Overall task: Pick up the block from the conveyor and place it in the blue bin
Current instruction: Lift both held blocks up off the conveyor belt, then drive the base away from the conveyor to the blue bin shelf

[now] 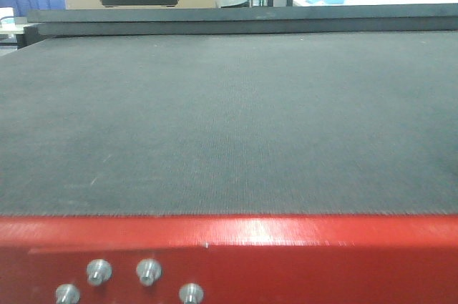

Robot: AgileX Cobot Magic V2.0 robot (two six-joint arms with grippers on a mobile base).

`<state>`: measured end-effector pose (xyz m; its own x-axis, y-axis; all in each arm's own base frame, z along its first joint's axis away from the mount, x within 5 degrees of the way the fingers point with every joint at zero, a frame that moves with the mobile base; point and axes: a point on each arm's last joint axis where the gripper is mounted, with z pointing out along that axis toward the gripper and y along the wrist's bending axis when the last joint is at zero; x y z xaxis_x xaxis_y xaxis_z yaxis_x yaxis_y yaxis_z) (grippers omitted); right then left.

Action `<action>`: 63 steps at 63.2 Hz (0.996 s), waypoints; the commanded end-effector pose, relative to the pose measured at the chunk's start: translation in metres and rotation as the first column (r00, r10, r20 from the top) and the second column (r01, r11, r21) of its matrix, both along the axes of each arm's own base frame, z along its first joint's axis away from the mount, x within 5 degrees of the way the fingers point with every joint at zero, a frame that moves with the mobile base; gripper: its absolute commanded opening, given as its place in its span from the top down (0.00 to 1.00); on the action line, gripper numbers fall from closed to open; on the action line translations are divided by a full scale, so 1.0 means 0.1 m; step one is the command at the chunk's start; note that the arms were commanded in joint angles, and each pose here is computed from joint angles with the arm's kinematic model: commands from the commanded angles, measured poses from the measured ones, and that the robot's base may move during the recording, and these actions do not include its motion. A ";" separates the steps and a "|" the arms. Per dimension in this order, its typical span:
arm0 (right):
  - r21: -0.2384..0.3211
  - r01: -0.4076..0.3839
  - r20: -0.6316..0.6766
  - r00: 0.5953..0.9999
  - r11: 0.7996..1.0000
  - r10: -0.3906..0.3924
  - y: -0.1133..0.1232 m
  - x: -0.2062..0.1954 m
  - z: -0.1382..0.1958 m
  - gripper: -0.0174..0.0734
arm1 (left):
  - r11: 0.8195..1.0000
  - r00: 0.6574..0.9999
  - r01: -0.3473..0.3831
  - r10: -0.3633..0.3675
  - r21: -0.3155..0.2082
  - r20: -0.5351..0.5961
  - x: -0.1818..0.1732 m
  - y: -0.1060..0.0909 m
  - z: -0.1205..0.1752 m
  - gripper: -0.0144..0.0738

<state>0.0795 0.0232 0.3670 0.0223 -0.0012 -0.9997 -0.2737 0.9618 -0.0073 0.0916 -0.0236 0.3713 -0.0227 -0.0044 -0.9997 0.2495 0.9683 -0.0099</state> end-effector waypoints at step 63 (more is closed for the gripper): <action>0.006 0.001 0.023 1.000 1.000 -0.002 0.00 -0.01 0.02 0.99 | 1.000 1.000 -0.002 0.003 -0.014 0.027 -0.01 0.01 0.03 0.96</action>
